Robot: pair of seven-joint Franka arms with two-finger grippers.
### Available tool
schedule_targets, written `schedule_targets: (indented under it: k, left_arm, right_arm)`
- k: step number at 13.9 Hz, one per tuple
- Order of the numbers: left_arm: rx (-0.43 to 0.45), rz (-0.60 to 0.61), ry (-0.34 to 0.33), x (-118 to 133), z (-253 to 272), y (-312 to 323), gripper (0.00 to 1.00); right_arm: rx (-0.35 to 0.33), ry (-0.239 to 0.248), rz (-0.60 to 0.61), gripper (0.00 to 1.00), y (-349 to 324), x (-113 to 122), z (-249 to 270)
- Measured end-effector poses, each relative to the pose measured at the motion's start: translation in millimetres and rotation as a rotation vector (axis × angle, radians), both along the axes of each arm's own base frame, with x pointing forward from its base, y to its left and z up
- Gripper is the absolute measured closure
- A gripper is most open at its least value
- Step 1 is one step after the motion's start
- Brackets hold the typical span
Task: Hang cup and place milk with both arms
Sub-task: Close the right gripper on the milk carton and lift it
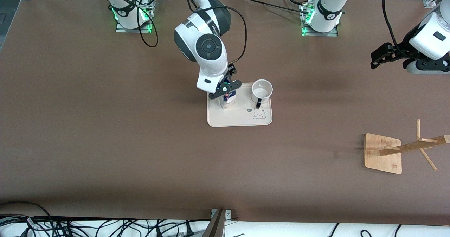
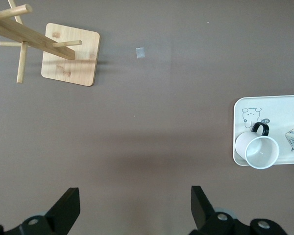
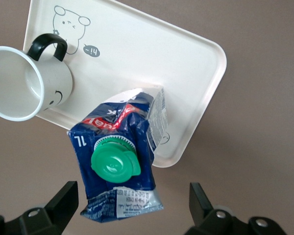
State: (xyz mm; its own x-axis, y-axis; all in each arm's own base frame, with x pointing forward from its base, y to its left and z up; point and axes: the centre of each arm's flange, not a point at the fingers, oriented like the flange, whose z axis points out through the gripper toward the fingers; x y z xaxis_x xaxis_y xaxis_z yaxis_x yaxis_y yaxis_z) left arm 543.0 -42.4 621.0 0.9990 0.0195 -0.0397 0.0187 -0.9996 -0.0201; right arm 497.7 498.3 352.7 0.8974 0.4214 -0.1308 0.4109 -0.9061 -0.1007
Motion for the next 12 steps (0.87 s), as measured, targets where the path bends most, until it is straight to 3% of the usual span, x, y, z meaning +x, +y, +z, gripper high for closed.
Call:
schedule_targets:
  k: [12]
  left_arm:
    - [0.0, 0.001, 0.0, 0, 0, 0, 0.0]
  right_arm:
    - [0.039, -0.042, 0.011, 0.0, 11, 3, -14]
